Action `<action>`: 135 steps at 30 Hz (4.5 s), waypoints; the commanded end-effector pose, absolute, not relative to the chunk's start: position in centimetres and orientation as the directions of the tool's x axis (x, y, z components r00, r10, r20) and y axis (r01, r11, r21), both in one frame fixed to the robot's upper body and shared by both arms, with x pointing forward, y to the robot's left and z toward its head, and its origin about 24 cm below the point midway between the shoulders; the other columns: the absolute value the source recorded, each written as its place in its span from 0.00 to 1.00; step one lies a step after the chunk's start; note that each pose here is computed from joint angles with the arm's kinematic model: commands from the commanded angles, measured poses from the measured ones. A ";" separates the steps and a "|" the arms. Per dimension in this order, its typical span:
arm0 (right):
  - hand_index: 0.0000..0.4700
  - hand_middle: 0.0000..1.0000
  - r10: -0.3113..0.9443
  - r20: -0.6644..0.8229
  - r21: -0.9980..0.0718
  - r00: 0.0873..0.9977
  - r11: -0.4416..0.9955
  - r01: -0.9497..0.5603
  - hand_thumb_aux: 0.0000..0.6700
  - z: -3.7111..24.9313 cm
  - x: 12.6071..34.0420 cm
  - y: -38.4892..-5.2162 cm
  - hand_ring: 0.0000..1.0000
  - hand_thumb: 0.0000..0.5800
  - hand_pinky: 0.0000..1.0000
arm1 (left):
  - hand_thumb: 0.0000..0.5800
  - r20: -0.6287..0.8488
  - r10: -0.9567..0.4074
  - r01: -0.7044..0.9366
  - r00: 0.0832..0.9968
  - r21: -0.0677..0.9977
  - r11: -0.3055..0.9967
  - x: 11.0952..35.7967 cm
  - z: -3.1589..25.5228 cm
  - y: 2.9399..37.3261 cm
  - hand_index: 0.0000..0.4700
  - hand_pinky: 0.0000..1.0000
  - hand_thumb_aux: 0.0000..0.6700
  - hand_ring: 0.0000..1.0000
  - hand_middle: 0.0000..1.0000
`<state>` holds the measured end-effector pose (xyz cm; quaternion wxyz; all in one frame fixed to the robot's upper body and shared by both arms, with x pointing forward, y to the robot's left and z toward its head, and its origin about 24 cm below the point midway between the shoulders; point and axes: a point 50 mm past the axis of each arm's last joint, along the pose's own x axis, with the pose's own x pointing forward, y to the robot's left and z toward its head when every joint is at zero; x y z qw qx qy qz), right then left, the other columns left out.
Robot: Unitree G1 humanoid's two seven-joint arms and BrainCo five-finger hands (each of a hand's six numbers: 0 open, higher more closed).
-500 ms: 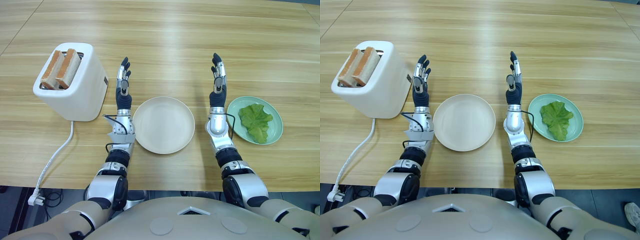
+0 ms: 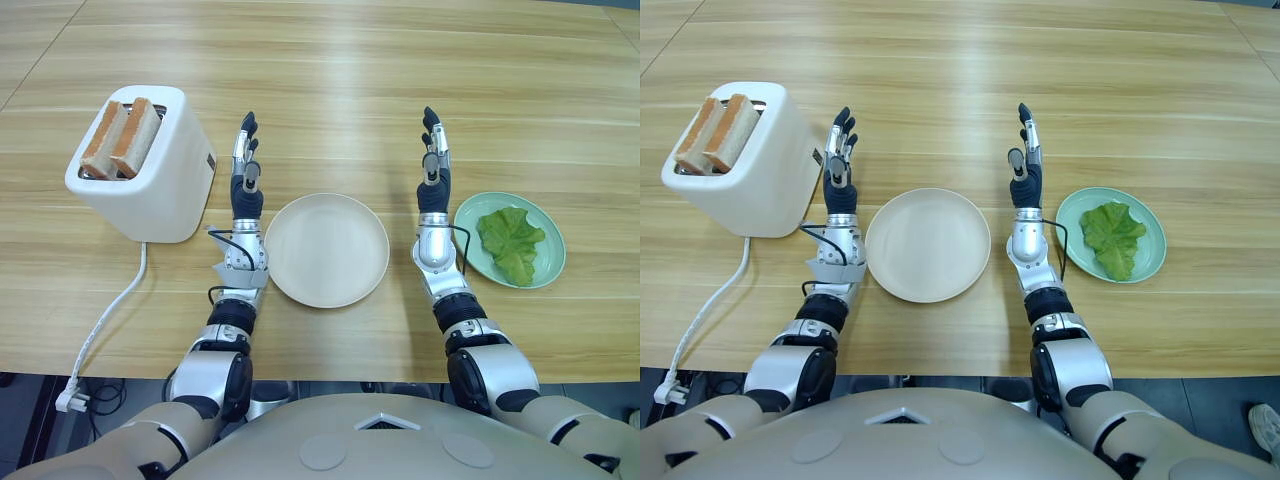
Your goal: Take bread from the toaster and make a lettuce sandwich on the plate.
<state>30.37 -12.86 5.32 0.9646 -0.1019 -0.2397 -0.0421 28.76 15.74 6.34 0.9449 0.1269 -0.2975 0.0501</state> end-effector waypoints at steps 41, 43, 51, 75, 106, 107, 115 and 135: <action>0.00 0.00 0.085 0.473 -0.312 0.877 0.947 0.077 0.00 5.3 30.9 -12.0 0.00 0.00 0.00 | 1.00 0.464 0.341 -0.516 0.818 0.853 0.076 25.7 9.1 37.3 0.98 0.00 1.00 0.00 0.00; 0.00 0.00 0.079 0.470 -0.312 0.879 0.947 0.082 0.00 5.2 30.9 -12.3 0.00 0.00 0.00 | 1.00 0.463 0.334 -0.512 0.821 0.856 0.074 25.7 9.0 37.3 0.98 0.00 1.00 0.00 0.00; 0.00 0.00 0.060 0.473 -0.302 0.879 0.948 0.097 0.00 5.2 30.8 -12.8 0.00 0.00 0.00 | 1.00 0.437 0.320 -0.486 0.841 0.869 0.088 25.8 7.9 37.0 0.98 0.00 1.00 0.00 0.00; 0.00 0.00 -0.049 0.475 -0.230 0.879 0.957 0.178 0.00 5.4 31.2 -13.3 0.00 0.00 0.00 | 1.00 0.751 0.433 -0.852 0.498 0.330 0.406 27.3 14.6 34.2 0.98 1.00 1.00 1.00 1.00; 0.00 0.00 -0.252 0.603 -0.449 0.757 0.676 0.584 0.00 8.2 30.6 -25.4 0.00 0.00 0.00 | 1.00 0.236 -0.193 0.183 0.952 0.062 0.981 23.8 0.9 9.2 0.98 1.00 1.00 1.00 1.00; 0.00 0.00 -0.254 0.597 -0.486 0.761 0.640 0.595 0.00 8.3 30.3 -26.6 0.00 0.00 0.00 | 1.00 0.225 -0.198 0.184 0.954 0.079 0.980 23.4 0.5 9.2 0.98 1.00 1.00 1.00 1.00; 0.00 0.00 -0.204 0.490 -0.831 0.847 0.182 0.525 0.00 8.5 27.6 -33.5 0.00 0.00 0.00 | 1.00 0.161 -0.117 0.089 0.980 0.168 0.982 21.9 -1.3 10.6 0.98 1.00 1.00 1.00 1.00; 0.00 0.00 -0.174 0.004 -0.993 0.985 -0.115 -0.016 0.00 0.5 22.5 -35.6 0.00 0.00 0.00 | 0.00 0.163 0.036 -0.100 0.986 0.405 0.909 20.4 -1.3 13.5 0.00 0.00 0.00 0.00 0.00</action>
